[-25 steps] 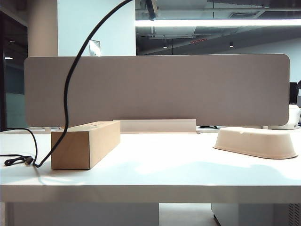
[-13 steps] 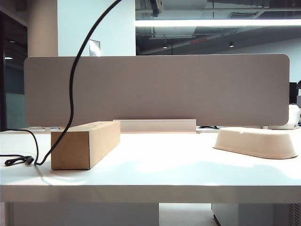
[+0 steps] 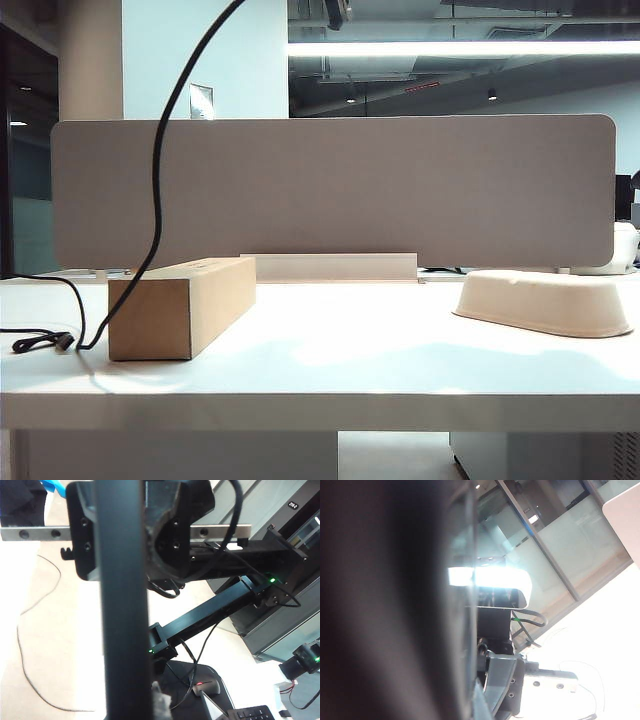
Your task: Pick up the charging cable and the phone, plug the charging cable into the charging port on the phone, and finally place them back on the table.
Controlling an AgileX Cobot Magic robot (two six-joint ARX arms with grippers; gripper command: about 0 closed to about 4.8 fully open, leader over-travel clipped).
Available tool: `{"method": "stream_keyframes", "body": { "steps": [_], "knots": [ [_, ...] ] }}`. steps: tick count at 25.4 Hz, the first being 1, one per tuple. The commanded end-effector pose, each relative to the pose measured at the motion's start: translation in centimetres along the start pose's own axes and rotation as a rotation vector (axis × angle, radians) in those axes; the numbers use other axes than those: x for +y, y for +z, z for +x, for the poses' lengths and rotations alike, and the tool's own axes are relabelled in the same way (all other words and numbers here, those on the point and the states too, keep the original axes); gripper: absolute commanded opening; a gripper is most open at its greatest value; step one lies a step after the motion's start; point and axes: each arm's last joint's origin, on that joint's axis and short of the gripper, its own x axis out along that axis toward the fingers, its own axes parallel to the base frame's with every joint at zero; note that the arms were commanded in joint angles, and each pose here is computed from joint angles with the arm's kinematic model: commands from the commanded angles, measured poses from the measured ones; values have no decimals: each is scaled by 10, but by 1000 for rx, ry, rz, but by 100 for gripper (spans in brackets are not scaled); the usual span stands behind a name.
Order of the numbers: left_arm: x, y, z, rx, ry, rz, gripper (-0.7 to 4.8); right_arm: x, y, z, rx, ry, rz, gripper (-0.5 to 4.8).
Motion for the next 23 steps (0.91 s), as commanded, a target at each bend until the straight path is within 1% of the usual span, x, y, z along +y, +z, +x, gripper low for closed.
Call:
{"method": "stream_keyframes", "body": {
  "steps": [1,6,7,9,10,11,12,14,15,16,17,18,19,20,21,22,23],
  "knots": [
    [-3,3,-1,-5,15,14,59,1,-1,1,28,18,-6,-3],
    [-1,-5,-1,17,67,5,66,1,-1,1,6,4,-15,-3],
    [0,-6,-1,24,69,-5,86,0,-1,1,1,1,-27,-3],
    [0,-12,-3,40,75,-25,194,0,0,1,-24,-17,-32,-3],
    [1,-13,-8,39,86,-48,219,-1,0,1,-38,-28,-38,-3],
    [3,-16,-15,38,103,-69,221,-4,0,1,-53,-47,-39,-3],
    [4,-18,-22,35,118,-81,221,-7,-1,1,-63,-76,-28,-3],
    [8,-20,-41,10,163,-121,221,-18,-5,1,-76,-177,-3,-3],
    [10,-21,-57,-12,199,-145,219,-27,-10,0,-81,-271,5,-3],
    [10,-22,-66,-27,220,-156,218,-32,-12,-1,-80,-313,10,-3],
    [12,-22,-79,-50,251,-166,214,-42,-17,-2,-69,-403,26,-3],
    [12,-23,-88,-66,271,-169,214,-47,-20,-2,-68,-443,36,-3],
    [12,-23,-101,-88,302,-173,203,-56,-25,-3,-63,-517,61,-3],
    [12,-24,-108,-99,324,-178,181,-62,-28,-4,-60,-557,82,-3],
    [11,-25,-118,-115,372,-182,104,-73,-33,-3,-49,-596,111,-3],
    [11,-25,-125,-123,415,-188,50,-80,-36,-3,-37,-609,127,-3],
    [9,-26,-134,-130,484,-193,-7,-94,-44,-2,-9,-636,166,-3]
  ]
}}
